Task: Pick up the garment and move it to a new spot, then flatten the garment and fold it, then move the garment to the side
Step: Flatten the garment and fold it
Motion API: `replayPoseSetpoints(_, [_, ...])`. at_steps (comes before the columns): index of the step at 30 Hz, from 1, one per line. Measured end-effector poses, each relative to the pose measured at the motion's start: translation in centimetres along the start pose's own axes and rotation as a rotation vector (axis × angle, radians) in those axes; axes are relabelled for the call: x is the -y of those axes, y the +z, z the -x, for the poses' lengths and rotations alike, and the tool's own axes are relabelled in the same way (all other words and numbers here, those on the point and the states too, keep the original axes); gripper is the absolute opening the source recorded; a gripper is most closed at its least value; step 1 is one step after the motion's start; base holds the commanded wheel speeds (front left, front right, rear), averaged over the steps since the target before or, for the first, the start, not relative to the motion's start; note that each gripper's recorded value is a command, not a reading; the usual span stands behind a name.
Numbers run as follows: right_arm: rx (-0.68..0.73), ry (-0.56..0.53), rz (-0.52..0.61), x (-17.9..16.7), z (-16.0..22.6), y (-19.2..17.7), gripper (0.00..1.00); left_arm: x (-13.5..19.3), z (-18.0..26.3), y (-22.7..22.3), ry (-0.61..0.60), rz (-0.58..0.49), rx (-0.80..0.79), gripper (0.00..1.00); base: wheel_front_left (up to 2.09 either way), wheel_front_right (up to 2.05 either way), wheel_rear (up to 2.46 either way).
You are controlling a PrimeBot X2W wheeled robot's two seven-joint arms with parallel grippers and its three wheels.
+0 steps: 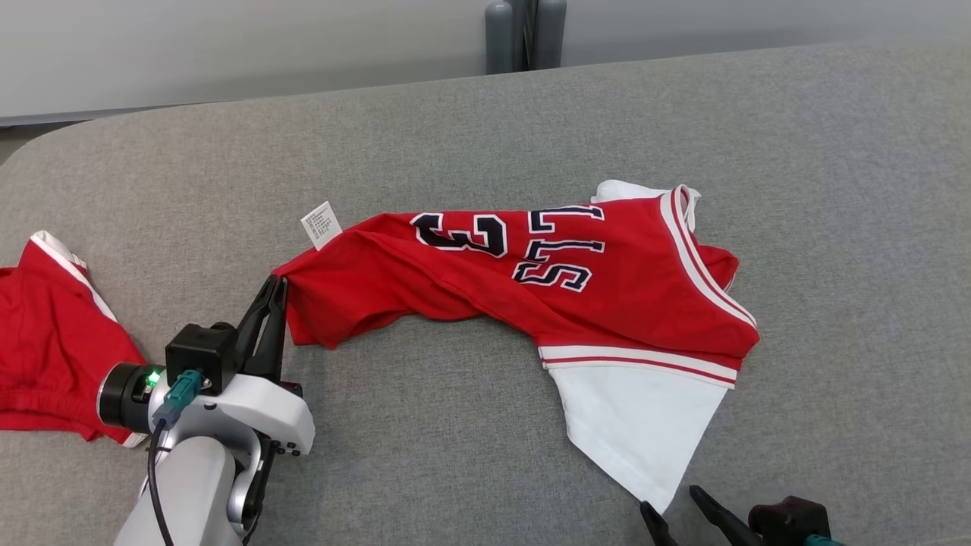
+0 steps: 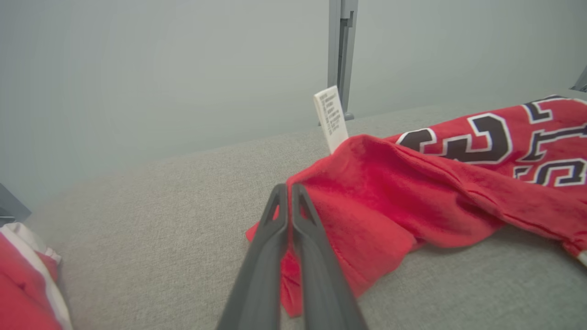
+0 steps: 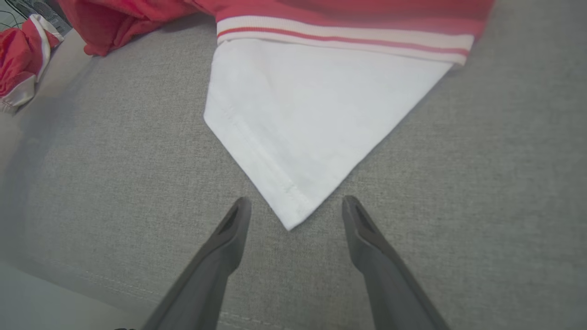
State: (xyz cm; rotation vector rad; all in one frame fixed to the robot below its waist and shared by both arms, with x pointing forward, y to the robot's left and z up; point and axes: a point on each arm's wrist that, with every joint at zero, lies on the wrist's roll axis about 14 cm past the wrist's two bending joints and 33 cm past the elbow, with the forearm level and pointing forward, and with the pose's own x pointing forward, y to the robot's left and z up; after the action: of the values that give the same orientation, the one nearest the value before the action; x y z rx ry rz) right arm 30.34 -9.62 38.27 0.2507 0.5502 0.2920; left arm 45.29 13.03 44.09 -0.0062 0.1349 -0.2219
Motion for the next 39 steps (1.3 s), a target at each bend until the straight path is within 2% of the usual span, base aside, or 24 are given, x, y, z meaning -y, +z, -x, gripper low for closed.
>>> replayPoseSetpoints(24, [-0.037, 0.031, -0.018, -0.6, -2.2, -0.8, 1.0, -0.8, -0.1, -0.3, 0.017, 0.001, -0.008, 0.0, 0.0, 0.0, 0.0])
replayPoseSetpoints(25, [-0.04, 0.03, -0.017, -0.6, -2.2, -0.9, 0.92, -0.9, -0.1, -0.3, 0.018, 0.001, -0.008, 0.0, 0.0, 0.0, 0.0])
replayPoseSetpoints(26, [-0.044, 0.03, -0.015, -0.6, -2.3, -1.0, 0.69, -0.9, -0.1, -0.3, 0.018, 0.0, -0.009, 0.0, 0.0, 0.0, 0.0])
replayPoseSetpoints(27, [-0.049, 0.03, -0.014, -0.5, -2.3, -1.1, 0.36, -0.9, -0.2, -0.3, 0.018, 0.0, -0.007, 0.0, 0.0, 0.0, 0.0])
replayPoseSetpoints(28, [-0.051, 0.031, -0.012, -0.5, -2.4, -1.2, 0.11, -0.9, -0.2, -0.2, 0.017, 0.0, -0.005, 0.0, 0.0, 0.0, 0.0])
replayPoseSetpoints(29, [-0.051, 0.036, -0.006, -0.7, -2.5, -1.1, 0.0, -0.9, -0.3, -0.1, 0.017, 0.0, -0.001, 0.0, 0.0, 0.0, 0.0])
replayPoseSetpoints(39, [-0.02, 0.04, 0.001, -0.4, -2.5, -0.3, 0.0, -1.1, -0.4, 0.3, 0.021, -0.002, 0.008, 0.0, 0.0, 0.0, 0.0])
